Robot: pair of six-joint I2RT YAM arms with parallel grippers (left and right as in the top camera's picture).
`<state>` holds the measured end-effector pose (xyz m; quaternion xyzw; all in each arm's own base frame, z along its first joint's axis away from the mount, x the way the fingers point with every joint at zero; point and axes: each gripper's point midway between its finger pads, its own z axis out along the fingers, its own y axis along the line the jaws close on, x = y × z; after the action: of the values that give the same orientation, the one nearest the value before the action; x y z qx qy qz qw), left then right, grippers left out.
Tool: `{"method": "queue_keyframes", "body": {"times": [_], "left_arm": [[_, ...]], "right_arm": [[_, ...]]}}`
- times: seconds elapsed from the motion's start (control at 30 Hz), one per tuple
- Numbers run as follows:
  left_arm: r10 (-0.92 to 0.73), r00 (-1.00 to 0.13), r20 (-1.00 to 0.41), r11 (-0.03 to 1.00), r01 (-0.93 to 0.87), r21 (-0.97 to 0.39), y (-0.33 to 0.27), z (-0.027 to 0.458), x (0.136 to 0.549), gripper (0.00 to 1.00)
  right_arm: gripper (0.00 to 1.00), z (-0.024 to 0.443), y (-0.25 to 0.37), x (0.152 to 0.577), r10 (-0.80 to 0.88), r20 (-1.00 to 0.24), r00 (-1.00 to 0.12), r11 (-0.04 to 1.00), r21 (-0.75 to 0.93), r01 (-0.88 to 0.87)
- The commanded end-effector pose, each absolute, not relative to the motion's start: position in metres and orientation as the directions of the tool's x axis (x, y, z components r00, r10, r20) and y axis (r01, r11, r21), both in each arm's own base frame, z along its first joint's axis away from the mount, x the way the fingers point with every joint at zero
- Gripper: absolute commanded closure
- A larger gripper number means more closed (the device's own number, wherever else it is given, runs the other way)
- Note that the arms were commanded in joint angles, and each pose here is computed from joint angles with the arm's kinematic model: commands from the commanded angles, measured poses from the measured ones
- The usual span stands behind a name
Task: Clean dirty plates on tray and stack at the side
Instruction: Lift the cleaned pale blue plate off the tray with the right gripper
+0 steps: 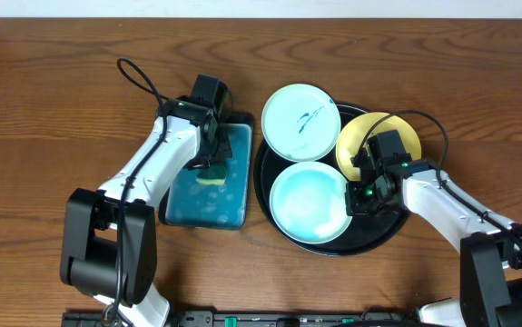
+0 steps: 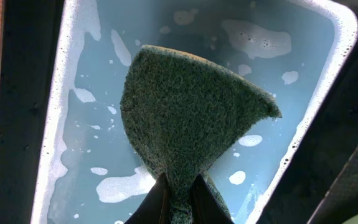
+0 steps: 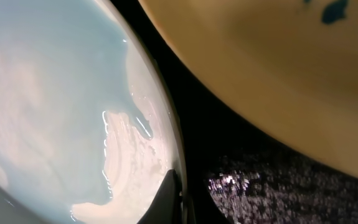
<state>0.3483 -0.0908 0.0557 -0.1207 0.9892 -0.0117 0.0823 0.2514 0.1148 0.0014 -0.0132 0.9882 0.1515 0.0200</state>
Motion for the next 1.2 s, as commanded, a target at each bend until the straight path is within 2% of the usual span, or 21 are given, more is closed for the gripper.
{"method": "queue_keyframes", "body": {"times": [0.0, 0.33, 0.57, 0.8, 1.17], "left_arm": [[-0.235, -0.961, -0.146, 0.972, -0.232, -0.037, -0.089, 0.052, 0.346, 0.92], [-0.179, -0.973, -0.148, 0.984, -0.177, -0.028, -0.089, 0.052, 0.345, 0.92], [-0.176, -0.974, -0.144, 0.984, -0.174, -0.026, -0.088, 0.045, 0.342, 0.93], [-0.175, -0.976, -0.126, 0.985, -0.174, -0.017, -0.085, 0.032, 0.333, 0.93], [-0.175, -0.977, -0.124, 0.985, -0.174, -0.016, -0.085, 0.029, 0.331, 0.92]], "right_arm": [[0.99, 0.007, 0.114, 0.248, -0.058, -0.037, -0.998, 0.963, 0.26, -0.066], [0.99, 0.057, 0.099, 0.279, -0.111, -0.211, -0.971, 0.979, 0.146, -0.144], [0.99, 0.085, 0.073, 0.293, -0.103, -0.331, -0.938, 0.994, -0.004, -0.107], [0.99, 0.112, 0.057, 0.303, -0.109, -0.437, -0.893, 0.993, -0.086, -0.079], [0.99, 0.151, 0.069, 0.318, -0.259, -0.52, -0.814, 0.955, -0.264, -0.135]]}}
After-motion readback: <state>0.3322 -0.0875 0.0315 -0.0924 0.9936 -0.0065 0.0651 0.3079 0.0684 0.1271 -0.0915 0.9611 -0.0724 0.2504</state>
